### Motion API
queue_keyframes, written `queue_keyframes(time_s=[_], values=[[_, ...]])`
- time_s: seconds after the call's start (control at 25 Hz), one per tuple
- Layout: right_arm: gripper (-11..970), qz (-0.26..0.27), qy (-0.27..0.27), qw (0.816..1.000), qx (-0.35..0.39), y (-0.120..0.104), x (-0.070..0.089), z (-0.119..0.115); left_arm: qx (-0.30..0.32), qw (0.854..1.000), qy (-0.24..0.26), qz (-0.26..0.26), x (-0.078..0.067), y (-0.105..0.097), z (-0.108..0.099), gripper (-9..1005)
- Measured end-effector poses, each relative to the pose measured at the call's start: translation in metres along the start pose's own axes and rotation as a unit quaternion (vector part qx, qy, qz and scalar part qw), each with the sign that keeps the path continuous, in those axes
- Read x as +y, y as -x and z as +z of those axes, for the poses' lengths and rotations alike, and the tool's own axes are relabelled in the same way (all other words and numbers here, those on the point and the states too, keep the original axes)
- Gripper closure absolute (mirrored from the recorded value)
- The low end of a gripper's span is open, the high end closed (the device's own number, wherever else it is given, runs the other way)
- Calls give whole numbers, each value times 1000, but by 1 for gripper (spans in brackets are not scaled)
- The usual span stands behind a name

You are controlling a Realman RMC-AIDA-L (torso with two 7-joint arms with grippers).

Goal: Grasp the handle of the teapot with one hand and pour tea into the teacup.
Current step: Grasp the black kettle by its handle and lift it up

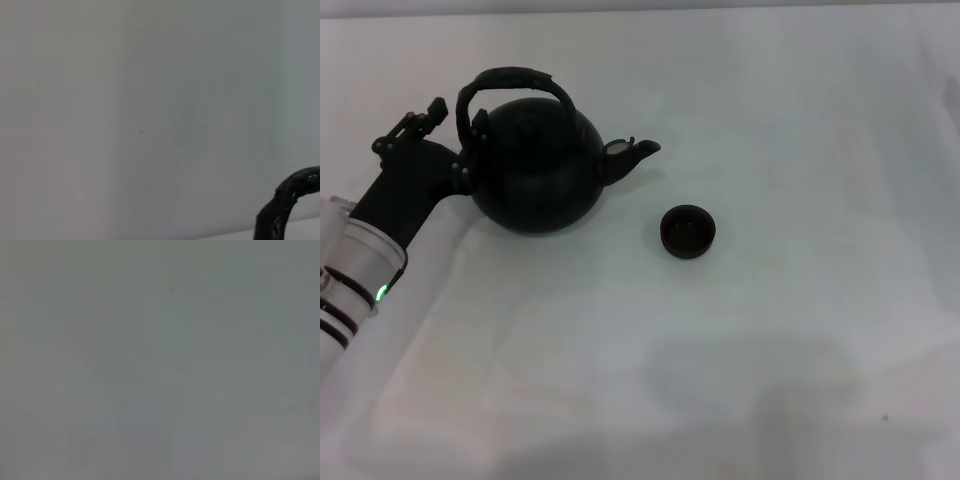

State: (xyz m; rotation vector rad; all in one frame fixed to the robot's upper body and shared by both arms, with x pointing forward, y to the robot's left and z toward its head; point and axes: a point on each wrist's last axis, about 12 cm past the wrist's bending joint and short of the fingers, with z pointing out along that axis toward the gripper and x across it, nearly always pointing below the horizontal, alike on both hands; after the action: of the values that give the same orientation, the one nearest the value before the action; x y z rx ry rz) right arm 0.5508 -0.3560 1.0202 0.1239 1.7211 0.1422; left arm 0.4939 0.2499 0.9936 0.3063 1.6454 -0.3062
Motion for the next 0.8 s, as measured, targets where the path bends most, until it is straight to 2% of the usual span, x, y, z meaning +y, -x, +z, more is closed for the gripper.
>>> queue_keyframes(time_s=[0.12,0.52,0.8], values=[[113,-1,-1,1000,1,0,-1,0,1,1000,-3,11,0,1,3,371],[113,-2,-6,1000,9,0,-1,3,0,1000,-6,30,-1,3,6,852],[113,-1,-10,1000,13,0,-1,4,-27,999,11,25,6,9,4,874]])
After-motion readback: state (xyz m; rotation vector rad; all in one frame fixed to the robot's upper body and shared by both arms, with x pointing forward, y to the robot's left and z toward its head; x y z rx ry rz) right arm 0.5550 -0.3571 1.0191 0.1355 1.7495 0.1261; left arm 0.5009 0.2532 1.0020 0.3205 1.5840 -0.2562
